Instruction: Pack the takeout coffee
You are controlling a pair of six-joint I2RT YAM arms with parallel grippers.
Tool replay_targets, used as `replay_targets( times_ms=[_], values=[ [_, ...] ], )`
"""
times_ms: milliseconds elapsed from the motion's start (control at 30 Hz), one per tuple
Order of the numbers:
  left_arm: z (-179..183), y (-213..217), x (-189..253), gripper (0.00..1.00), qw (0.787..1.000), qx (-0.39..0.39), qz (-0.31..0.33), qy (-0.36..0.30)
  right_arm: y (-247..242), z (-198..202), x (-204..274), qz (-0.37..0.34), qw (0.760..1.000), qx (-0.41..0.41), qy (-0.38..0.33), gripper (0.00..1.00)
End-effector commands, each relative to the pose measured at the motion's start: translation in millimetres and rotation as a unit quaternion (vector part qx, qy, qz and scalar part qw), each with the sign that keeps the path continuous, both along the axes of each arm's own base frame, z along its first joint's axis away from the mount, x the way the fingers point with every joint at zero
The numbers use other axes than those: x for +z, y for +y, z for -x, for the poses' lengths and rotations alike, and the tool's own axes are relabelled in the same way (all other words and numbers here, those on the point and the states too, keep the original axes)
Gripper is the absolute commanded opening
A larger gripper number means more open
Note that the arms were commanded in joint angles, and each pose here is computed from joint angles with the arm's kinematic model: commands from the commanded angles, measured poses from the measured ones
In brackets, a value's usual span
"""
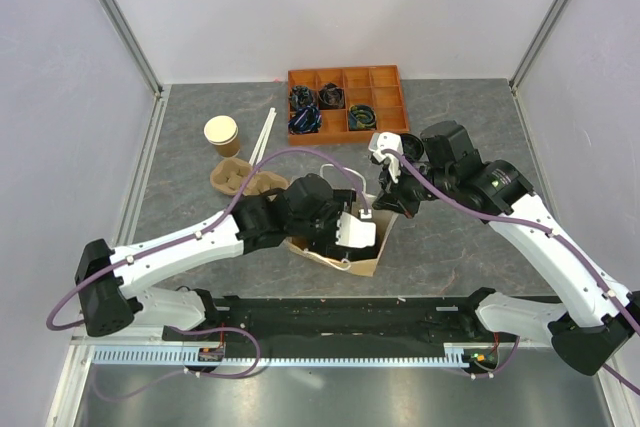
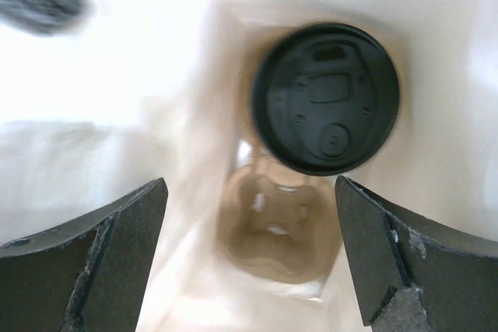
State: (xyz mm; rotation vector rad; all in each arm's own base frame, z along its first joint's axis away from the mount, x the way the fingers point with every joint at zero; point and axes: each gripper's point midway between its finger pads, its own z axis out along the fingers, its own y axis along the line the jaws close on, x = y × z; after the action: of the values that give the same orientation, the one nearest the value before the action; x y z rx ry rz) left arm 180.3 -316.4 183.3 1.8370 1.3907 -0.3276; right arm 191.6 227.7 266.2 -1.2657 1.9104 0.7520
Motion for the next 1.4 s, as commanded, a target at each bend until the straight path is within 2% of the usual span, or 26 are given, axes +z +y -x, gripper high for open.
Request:
replay_targets(
  times_ms=[0,300,667,1033,1200,1367],
  values=[
    [1,-7,49,0.94,0.998,-0.014,0.05,-0.031,-2,5,-5,0.008,1.0,0.007,0.003,0.0],
    [6,-5,65,0.85,0.997,-0.019,0.065,-0.03,-2,4,-6,0.013,1.0,0.006,-0.001,0.0],
    [17,2,111,0.74,0.99,-0.015,0.135,-0.035,-1,-2,-6,0.016,1.0,-0.003,0.001,0.0],
    [19,2,163,0.72,0.98,-0.003,0.194,-0.042,1,-13,-5,0.024,1.0,-0.01,-0.01,0.0],
    [13,3,193,0.72,0.971,0.032,0.233,-0.034,2,-22,-5,0.03,0.999,-0.016,-0.024,0.0],
    [-17,18,226,0.72,0.954,0.111,0.277,-0.018,2,-29,-7,0.04,0.999,-0.023,-0.028,0.0]
  ],
)
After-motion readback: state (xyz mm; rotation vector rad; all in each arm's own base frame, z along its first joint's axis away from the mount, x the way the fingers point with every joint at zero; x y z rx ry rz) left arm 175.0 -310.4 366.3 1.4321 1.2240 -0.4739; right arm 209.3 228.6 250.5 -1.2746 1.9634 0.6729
